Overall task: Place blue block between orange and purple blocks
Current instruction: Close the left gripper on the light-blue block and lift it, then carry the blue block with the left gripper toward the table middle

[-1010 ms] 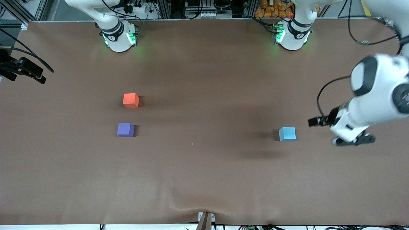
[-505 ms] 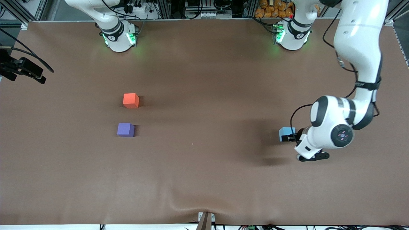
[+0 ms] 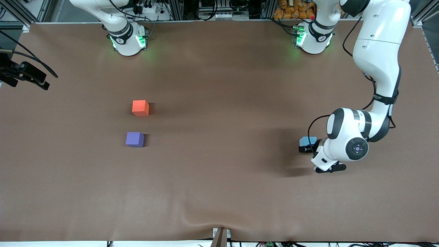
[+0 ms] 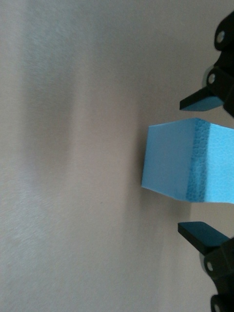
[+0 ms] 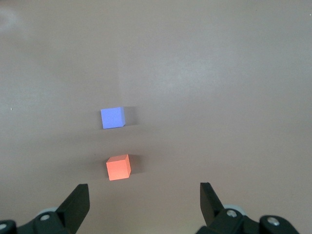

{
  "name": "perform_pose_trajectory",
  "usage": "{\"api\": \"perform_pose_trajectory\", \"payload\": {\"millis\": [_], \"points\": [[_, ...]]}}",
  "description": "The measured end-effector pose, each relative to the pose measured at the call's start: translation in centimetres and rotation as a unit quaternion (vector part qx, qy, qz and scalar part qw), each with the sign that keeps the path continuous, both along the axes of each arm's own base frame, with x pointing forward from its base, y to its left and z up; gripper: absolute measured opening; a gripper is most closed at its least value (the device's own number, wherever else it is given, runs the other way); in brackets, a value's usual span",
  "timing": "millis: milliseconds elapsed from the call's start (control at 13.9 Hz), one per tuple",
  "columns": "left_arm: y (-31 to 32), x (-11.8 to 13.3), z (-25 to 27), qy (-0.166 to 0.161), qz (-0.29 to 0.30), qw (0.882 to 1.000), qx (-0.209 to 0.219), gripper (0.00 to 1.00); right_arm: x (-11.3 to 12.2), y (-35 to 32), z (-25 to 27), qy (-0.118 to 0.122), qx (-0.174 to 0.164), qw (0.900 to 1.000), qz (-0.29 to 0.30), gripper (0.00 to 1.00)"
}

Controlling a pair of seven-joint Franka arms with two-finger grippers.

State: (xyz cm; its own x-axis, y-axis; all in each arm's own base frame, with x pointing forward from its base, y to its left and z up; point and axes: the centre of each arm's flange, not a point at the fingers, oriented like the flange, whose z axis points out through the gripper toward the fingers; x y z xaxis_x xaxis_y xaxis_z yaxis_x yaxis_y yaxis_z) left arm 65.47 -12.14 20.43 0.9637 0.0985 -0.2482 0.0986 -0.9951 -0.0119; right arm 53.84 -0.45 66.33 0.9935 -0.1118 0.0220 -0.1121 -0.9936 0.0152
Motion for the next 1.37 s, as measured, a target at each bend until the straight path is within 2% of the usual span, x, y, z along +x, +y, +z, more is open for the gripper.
{"api": "perform_pose_trajectory", "payload": {"millis": [216, 505, 793, 1010, 1370], "points": [[-0.4, -1.0, -1.1, 0.013, -0.005, 1.000, 0.002, 1.00, 0.0, 0.0, 0.0, 0.001, 0.000, 1.000, 0.000, 1.00], [-1.3, -0.7, -0.4, 0.003, -0.014, 1.000, 0.000, 0.60, 0.0, 0.0, 0.0, 0.002, 0.000, 1.000, 0.000, 1.00], [-8.4, -1.5, 3.2, -0.032, -0.080, 0.996, 0.006, 0.58, 0.0, 0.0, 0.0, 0.002, 0.000, 1.000, 0.000, 1.00], [-18.8, -5.3, 5.4, -0.049, -0.129, 0.990, 0.003, 0.55, 0.0, 0.0, 0.0, 0.002, 0.000, 1.000, 0.000, 1.00], [-36.1, -16.3, 4.7, -0.054, -0.099, 0.994, 0.016, 0.55, -0.1, 0.0, -0.1, 0.003, 0.000, 1.000, 0.000, 1.00]]}}
